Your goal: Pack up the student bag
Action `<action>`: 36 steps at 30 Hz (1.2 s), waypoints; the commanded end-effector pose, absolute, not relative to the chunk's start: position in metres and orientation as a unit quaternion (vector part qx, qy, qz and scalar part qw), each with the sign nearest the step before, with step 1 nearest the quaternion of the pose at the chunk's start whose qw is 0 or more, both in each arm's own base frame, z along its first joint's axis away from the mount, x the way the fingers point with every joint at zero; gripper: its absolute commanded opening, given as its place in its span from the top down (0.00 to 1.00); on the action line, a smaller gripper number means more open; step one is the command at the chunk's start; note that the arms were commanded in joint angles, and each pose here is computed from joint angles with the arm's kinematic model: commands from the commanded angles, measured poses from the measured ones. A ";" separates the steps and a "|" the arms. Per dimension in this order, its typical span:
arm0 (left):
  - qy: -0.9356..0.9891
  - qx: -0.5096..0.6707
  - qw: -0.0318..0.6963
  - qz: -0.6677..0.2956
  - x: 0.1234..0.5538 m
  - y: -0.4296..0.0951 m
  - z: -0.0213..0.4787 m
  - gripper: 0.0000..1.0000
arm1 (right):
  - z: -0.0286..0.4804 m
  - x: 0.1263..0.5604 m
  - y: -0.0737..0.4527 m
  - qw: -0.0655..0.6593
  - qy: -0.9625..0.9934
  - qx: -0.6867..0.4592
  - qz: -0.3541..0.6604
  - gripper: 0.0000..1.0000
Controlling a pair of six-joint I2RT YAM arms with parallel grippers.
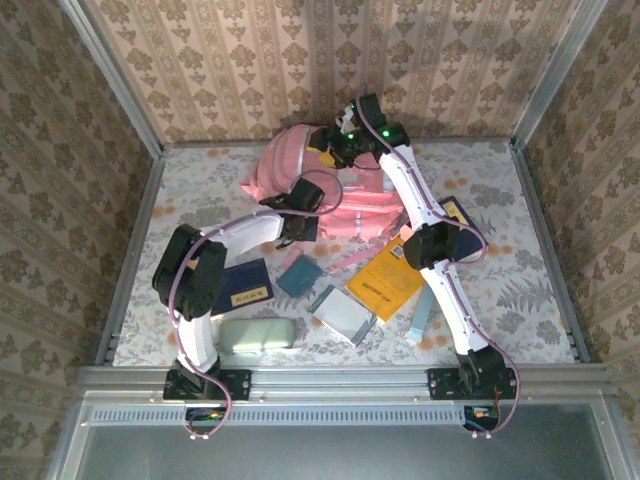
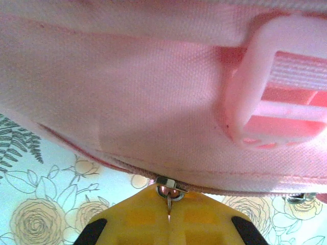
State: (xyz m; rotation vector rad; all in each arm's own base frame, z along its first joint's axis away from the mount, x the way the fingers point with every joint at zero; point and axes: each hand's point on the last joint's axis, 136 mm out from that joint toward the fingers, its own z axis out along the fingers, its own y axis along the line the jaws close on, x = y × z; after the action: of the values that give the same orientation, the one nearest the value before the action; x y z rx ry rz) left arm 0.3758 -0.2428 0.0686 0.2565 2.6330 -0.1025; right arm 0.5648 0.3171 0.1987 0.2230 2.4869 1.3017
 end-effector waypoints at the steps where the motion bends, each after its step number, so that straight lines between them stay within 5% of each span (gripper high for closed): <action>1: 0.956 0.095 0.269 -0.074 0.380 -0.251 0.093 1.00 | 0.225 0.553 0.292 0.215 0.892 0.064 0.392 0.33; 8: 0.956 0.069 0.263 -0.113 0.384 -0.248 0.097 1.00 | 0.232 0.543 0.241 0.273 0.930 0.053 0.239 0.28; 19: 0.947 0.051 0.267 -0.173 0.386 -0.251 0.111 1.00 | 0.277 0.502 0.180 0.351 0.936 0.017 -0.034 0.35; 36: 0.937 0.036 0.274 -0.212 0.383 -0.245 0.127 1.00 | 0.331 0.438 0.169 0.355 0.925 -0.072 -0.117 0.29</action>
State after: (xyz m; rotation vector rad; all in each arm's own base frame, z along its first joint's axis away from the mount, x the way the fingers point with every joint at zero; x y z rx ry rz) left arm 0.3791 -0.2413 0.1022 0.1231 2.5928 -0.4924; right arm 0.4586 0.1882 0.2949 -0.1550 2.4655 -0.2101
